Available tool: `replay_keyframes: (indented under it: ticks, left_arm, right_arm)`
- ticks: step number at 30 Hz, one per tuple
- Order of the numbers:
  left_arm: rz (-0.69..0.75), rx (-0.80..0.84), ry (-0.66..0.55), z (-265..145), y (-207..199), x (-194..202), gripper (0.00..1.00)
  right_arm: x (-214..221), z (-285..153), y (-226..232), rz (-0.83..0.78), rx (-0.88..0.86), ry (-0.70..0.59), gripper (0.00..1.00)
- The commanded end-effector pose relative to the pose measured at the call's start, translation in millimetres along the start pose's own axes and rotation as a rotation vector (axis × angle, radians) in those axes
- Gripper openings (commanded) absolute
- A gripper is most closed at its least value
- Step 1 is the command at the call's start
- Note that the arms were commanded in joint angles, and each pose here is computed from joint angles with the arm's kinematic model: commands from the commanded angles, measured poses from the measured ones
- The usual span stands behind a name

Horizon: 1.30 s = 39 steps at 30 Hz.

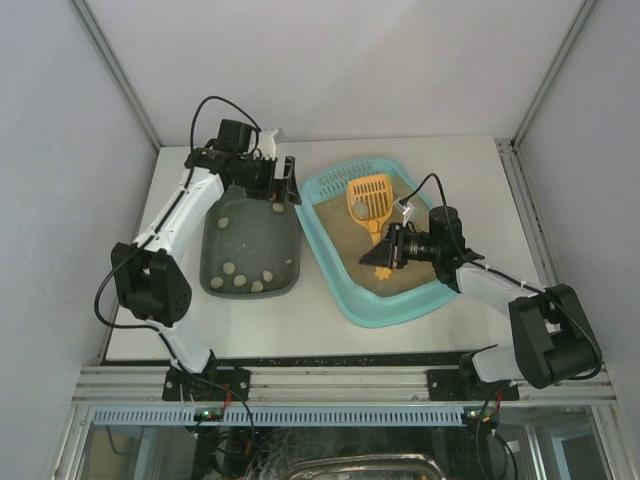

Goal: Clean the litter box

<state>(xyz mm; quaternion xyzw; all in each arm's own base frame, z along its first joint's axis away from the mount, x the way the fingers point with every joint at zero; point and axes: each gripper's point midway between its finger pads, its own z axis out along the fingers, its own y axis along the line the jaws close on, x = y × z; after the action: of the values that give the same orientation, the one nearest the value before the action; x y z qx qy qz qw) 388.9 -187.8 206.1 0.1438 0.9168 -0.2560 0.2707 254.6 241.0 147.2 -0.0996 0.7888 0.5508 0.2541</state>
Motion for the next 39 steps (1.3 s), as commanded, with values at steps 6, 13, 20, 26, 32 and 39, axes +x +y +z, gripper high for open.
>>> replay_keyframes:
  ticks: [6,13,20,26,32,39]
  left_arm:
    - [0.132,-0.095,-0.065,-27.1,-1.7,-14.4,1.0]
    - [0.143,-0.098,-0.067,-28.6,-2.8,-12.9,1.0]
    - [0.203,-0.11,-0.064,-30.6,-11.8,-11.1,1.0]
    - [0.263,-0.115,-0.053,-32.8,-19.8,-5.3,1.0]
    - [0.284,-0.084,-0.044,-43.3,-28.2,10.7,1.0]
    - [0.245,-0.06,-0.058,-54.7,-20.2,20.9,1.0]
  right_arm:
    - [11.6,-0.7,14.6,-0.085,-0.055,0.156,0.0]
    - [8.0,-12.7,4.2,-0.057,-0.022,0.112,0.0]
    - [6.1,-15.8,-2.3,-0.022,-0.003,0.093,0.0]
    - [-5.7,-17.9,-5.1,-0.026,0.003,0.038,0.0]
    - [-16.6,-15.5,-7.2,0.025,0.015,0.042,0.0]
    - [-30.8,-6.0,-8.2,0.005,0.048,0.058,0.0]
